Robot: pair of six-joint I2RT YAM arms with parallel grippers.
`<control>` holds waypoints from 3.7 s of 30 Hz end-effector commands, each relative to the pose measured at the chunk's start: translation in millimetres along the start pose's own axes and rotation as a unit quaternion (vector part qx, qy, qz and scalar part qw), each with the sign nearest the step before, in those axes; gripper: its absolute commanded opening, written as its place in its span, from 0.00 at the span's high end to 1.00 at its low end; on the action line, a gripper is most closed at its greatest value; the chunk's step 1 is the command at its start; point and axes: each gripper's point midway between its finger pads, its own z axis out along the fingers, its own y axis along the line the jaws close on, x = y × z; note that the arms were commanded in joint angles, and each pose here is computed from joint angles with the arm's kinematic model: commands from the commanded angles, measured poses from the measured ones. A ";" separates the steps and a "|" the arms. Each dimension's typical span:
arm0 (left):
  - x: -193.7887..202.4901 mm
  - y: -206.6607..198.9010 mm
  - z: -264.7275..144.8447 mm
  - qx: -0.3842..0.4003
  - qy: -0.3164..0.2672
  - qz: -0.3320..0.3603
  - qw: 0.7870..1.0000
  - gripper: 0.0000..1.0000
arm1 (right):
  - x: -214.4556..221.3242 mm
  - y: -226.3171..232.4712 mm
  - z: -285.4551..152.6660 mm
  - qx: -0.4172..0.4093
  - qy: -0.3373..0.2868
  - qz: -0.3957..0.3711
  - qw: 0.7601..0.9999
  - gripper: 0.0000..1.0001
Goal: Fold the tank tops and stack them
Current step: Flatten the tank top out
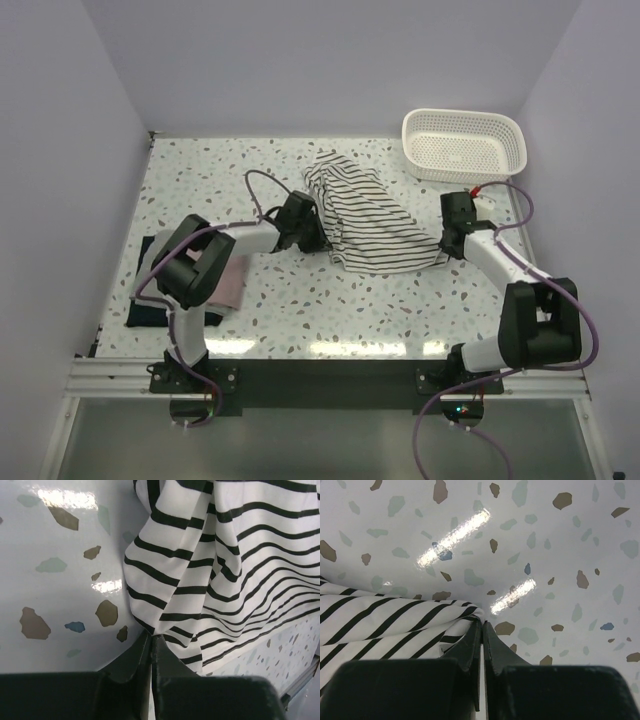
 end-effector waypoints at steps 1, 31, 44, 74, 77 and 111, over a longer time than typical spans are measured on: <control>-1.0 11.8 3.0 -0.044 0.002 0.010 0.999 0.95 | -12.4 6.4 -2.2 -0.015 -0.016 0.016 1.000 1.00; 4.8 71.3 -120.7 -0.073 -0.034 0.039 0.996 0.66 | 56.3 26.0 -24.5 -0.168 0.066 0.080 0.980 1.00; -11.9 78.5 -89.7 -0.083 -0.061 0.032 0.994 0.53 | 56.1 22.9 -27.0 -0.167 0.061 0.075 0.981 1.00; -140.9 -73.3 -308.5 0.026 -0.296 0.106 0.949 1.00 | -120.1 20.7 -236.4 -0.359 -0.184 0.152 0.902 1.00; -156.4 -124.8 -392.2 0.099 -0.367 0.123 0.916 1.00 | -164.0 -5.6 -309.8 -0.385 -0.269 0.179 0.865 1.00; -337.5 -241.2 -449.4 0.251 -0.499 0.201 0.805 1.00 | -336.5 147.7 -349.8 -0.566 -0.321 0.137 0.747 1.00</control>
